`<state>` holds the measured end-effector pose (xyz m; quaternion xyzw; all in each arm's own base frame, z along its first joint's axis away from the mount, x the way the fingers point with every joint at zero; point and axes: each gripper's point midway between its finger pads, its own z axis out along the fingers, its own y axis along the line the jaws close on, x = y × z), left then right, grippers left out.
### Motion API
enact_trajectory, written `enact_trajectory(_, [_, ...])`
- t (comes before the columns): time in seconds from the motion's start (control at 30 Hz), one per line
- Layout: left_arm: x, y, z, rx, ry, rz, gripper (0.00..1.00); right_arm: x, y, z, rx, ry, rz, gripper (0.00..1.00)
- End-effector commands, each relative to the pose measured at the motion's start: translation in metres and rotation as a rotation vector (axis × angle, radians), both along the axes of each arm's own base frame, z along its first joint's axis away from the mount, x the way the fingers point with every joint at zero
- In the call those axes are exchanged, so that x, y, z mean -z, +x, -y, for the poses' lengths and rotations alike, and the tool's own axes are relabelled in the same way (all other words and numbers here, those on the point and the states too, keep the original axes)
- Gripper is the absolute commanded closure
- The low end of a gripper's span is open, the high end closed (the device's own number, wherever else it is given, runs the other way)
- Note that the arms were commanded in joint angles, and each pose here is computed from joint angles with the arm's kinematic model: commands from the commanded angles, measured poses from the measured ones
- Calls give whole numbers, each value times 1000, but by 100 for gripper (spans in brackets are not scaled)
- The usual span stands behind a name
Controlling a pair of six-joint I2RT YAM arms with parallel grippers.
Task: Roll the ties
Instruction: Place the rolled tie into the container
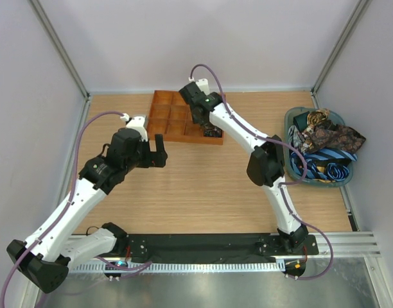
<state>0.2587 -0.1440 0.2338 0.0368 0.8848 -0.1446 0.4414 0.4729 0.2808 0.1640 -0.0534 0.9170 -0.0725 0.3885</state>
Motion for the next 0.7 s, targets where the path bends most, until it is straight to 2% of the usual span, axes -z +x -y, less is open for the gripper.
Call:
enact_trajectory(0.0, [3,-5,-1,32,22,-13,0,-10,0,-16,4,30,35,99])
enact_trajectory(0.37, [10,-12,-2,60,37,-26,0,26,10,-44,5,76,4,99])
enact_trajectory(0.67, [14,-14,-3,72,53,-31,0,45,17,-68,0,175,-8,99])
